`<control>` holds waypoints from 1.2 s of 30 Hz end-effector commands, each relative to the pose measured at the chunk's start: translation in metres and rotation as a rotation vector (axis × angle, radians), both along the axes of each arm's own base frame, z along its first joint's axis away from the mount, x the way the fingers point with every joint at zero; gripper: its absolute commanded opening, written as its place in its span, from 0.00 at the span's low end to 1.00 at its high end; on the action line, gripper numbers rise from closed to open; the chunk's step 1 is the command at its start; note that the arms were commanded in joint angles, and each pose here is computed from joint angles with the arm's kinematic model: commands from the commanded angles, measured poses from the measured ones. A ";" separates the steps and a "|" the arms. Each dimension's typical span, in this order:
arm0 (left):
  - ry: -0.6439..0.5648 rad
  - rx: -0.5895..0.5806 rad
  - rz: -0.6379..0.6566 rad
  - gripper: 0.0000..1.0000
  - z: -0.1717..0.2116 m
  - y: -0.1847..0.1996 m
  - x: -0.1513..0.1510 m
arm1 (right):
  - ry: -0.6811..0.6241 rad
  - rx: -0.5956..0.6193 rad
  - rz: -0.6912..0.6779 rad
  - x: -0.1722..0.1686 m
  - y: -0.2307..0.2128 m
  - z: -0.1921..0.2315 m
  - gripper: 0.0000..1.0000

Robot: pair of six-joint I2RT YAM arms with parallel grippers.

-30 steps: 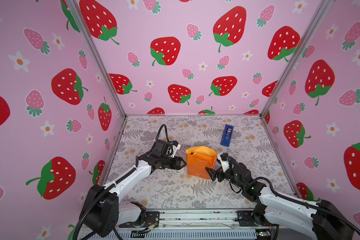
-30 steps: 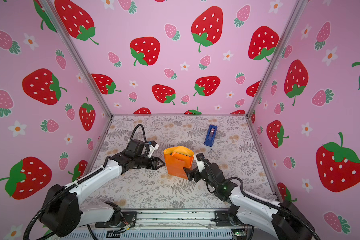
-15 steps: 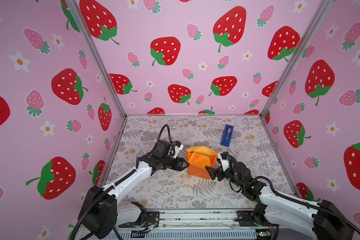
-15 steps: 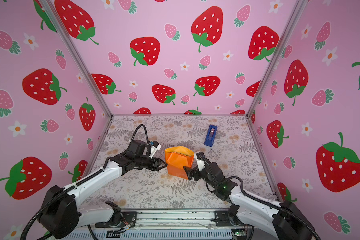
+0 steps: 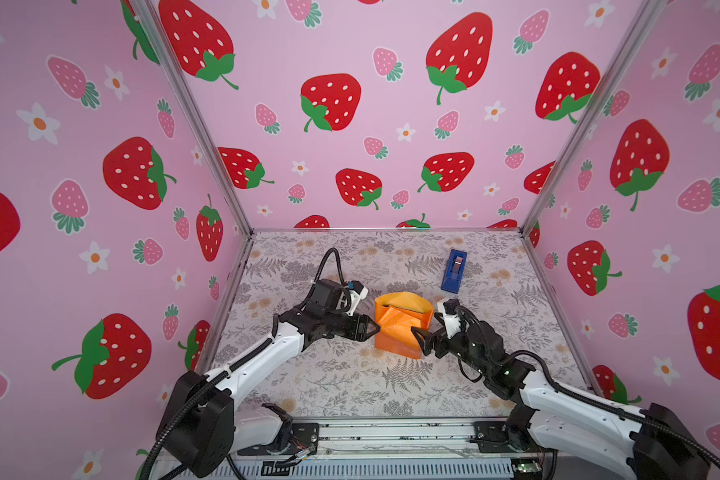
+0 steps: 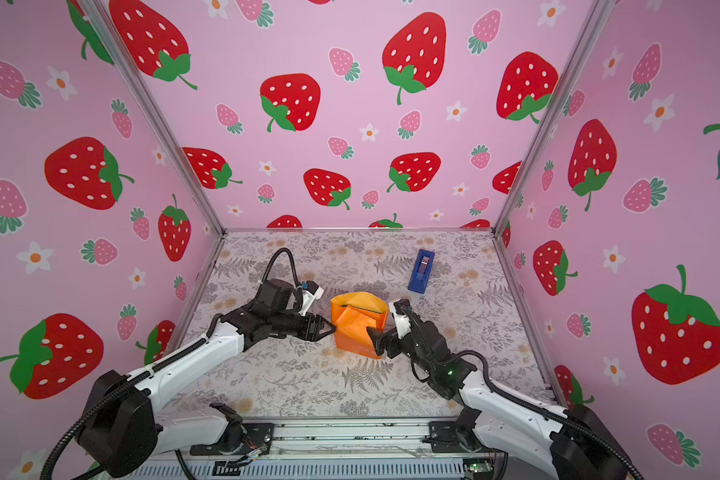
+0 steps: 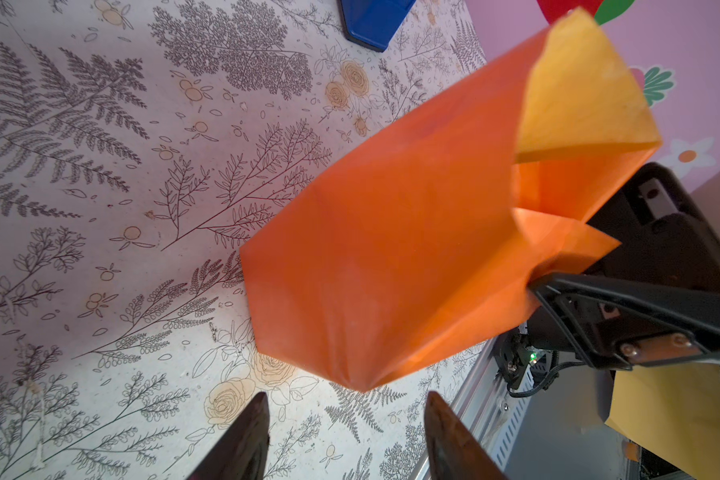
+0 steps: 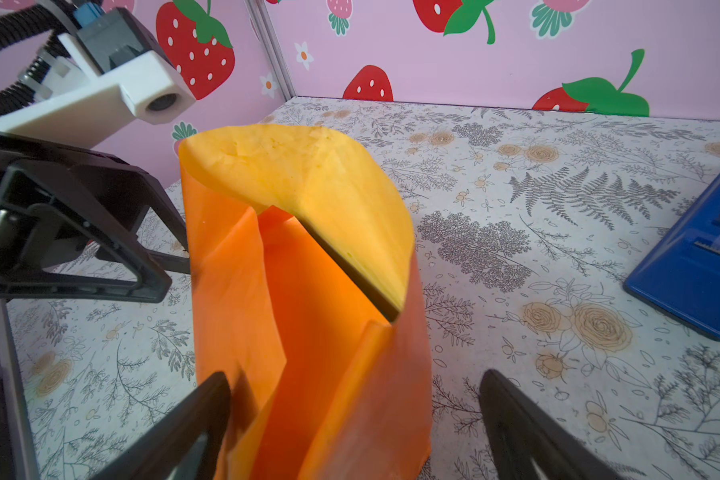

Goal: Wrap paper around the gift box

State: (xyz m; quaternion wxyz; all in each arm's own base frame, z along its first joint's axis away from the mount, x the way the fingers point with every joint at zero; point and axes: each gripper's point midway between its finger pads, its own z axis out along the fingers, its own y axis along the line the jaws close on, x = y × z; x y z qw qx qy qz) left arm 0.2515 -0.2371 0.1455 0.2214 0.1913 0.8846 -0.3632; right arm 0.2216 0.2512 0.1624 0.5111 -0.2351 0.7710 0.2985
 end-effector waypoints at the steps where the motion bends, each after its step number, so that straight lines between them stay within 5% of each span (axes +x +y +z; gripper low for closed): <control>1: -0.061 -0.036 -0.010 0.60 0.021 -0.007 0.008 | 0.012 -0.003 -0.020 0.003 0.000 0.001 0.94; 16: -0.106 0.040 0.061 0.62 0.026 -0.014 0.041 | 0.074 -0.032 -0.014 0.004 0.006 -0.010 0.89; 23: -0.211 0.177 0.057 0.60 0.022 -0.027 0.053 | 0.090 -0.023 -0.019 0.004 0.006 -0.008 0.92; 36: -0.174 0.209 0.120 0.24 0.006 -0.037 0.065 | 0.087 -0.011 -0.050 0.008 0.002 0.012 0.95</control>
